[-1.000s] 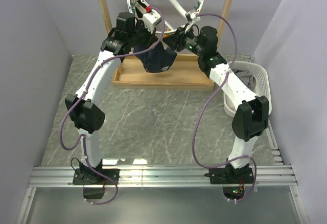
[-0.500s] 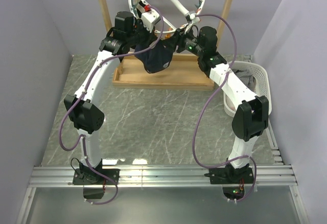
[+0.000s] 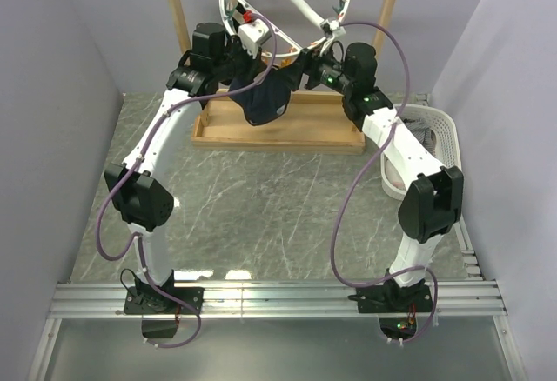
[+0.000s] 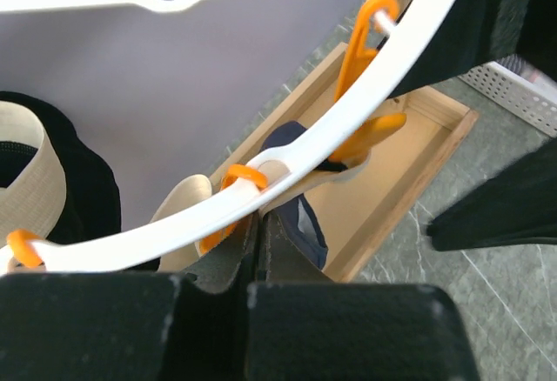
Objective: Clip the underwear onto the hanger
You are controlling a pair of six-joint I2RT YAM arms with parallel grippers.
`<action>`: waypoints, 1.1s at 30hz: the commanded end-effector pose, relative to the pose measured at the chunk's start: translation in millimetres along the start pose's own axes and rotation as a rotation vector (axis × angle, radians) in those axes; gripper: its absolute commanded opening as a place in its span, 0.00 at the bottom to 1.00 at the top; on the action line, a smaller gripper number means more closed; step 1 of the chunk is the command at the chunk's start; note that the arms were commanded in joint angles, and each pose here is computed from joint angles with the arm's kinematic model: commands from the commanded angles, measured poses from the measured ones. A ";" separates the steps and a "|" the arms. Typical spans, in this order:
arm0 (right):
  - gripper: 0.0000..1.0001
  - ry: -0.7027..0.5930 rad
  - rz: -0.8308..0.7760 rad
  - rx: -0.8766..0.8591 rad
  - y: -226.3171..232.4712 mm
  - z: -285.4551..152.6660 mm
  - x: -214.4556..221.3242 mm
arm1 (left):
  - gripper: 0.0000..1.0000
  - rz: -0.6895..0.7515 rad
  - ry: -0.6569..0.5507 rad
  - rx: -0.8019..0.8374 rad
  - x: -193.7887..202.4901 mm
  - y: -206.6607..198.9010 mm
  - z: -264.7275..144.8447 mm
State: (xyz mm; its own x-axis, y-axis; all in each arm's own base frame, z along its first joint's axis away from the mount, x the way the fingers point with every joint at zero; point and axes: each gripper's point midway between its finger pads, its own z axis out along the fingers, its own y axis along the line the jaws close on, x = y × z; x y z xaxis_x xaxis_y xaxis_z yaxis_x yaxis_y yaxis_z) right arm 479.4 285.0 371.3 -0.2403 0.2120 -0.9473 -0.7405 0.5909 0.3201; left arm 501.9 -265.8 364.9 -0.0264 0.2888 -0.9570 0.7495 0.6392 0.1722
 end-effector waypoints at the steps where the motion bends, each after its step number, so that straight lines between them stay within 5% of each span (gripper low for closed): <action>1: 0.88 -0.026 -0.031 -0.092 34.5 -25.8 -33.1 | 0.00 0.036 -0.100 0.003 -38.4 -3.1 -21.6; 13: 0.93 0.122 0.026 -0.111 42.2 -57.1 14.2 | 0.01 -0.044 -0.104 0.073 -23.3 -21.5 -25.0; 16: 0.95 0.148 0.036 -0.107 42.5 -63.4 22.6 | 0.22 -0.047 -0.110 0.106 -23.4 -28.8 -27.5; 17: 0.95 0.158 0.042 -0.104 42.1 -65.6 27.6 | 0.36 -0.046 -0.113 0.114 -24.6 -30.9 -29.2; 23: 0.96 0.175 0.026 -0.090 44.8 -82.9 33.0 | 0.69 -0.056 -0.128 0.159 -29.3 -45.3 -45.0; 33: 0.97 0.227 -0.059 -0.175 69.3 -109.8 33.5 | 0.99 -0.229 -0.069 0.226 -16.0 -65.0 -96.2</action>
State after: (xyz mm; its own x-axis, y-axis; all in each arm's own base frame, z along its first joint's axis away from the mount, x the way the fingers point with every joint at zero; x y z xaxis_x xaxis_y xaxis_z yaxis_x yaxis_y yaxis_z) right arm 381.0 254.2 389.4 -0.1772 0.0608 -0.9823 -0.8522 0.4898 0.1840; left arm 416.2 -252.9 378.1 -0.1150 0.1491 -0.9821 0.8432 0.5373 -0.0172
